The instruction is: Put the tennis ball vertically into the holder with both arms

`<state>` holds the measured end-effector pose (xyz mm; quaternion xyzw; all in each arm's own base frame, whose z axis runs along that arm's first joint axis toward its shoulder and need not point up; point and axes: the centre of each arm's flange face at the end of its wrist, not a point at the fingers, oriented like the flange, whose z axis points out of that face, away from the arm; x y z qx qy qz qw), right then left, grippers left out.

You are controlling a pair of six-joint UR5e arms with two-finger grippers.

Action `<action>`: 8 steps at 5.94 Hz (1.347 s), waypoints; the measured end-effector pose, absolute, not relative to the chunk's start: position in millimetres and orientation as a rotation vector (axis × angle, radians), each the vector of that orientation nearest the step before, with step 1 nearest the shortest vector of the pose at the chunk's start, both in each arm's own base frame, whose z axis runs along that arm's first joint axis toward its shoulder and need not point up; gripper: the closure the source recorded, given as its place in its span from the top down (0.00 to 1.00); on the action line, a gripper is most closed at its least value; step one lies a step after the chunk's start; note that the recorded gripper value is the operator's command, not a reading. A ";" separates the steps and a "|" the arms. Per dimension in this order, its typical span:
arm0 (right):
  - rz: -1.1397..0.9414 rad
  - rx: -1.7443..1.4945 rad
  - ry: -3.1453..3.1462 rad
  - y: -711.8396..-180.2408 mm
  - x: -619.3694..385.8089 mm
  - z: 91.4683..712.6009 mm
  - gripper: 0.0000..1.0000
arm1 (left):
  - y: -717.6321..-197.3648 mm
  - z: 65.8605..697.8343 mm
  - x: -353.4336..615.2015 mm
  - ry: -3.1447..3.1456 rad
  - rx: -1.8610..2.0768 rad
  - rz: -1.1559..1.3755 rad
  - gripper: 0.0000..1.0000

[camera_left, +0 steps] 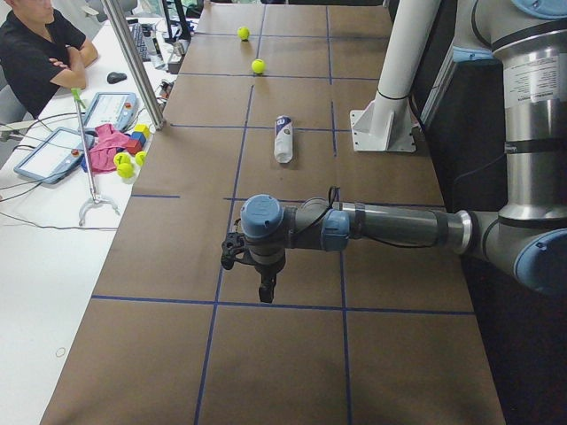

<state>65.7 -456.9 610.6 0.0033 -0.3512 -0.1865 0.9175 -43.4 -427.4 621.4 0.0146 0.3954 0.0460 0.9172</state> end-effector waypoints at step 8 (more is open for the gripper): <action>-0.357 -0.023 -0.763 -444.5 63.0 628.0 1.00 | -446.3 576.4 -26.0 0.831 0.281 0.238 1.00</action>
